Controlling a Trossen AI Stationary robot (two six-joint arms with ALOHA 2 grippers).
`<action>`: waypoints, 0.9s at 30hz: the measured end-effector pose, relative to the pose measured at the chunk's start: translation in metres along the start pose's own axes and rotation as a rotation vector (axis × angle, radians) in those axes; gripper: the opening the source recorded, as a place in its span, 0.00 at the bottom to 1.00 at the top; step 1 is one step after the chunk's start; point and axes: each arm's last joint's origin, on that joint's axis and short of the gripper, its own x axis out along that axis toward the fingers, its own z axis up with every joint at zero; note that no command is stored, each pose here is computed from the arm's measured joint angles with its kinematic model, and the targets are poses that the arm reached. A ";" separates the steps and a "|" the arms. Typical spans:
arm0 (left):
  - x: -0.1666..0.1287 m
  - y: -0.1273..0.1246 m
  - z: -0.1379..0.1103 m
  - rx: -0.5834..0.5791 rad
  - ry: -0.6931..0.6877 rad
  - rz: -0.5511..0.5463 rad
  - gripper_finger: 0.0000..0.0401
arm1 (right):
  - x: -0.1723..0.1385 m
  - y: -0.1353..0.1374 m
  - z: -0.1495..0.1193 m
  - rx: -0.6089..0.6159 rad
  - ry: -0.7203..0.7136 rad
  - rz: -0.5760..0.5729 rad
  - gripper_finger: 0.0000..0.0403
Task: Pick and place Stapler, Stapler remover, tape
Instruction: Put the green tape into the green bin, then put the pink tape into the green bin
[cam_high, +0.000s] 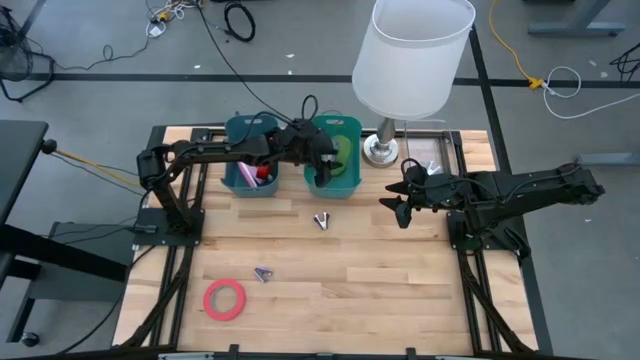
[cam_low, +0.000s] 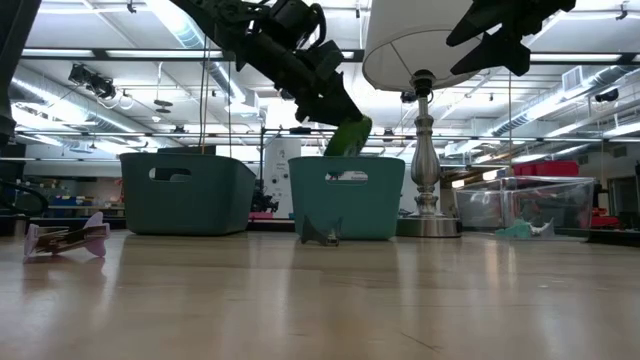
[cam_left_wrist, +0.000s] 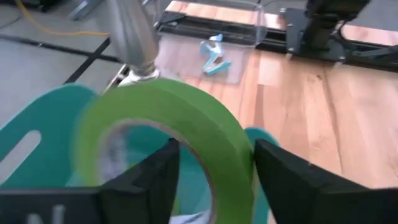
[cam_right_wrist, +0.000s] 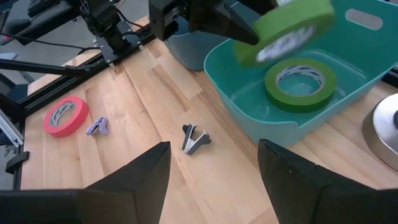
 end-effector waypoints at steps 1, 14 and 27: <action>0.000 0.000 0.000 -0.008 0.004 0.008 0.56 | 0.000 0.000 0.000 0.000 0.000 0.000 0.59; -0.001 0.001 -0.001 -0.028 0.015 0.029 0.75 | 0.000 0.000 0.000 -0.007 0.001 0.000 0.59; -0.040 -0.022 0.008 -0.005 0.094 -0.018 0.75 | 0.000 0.000 0.000 -0.018 0.004 0.008 0.59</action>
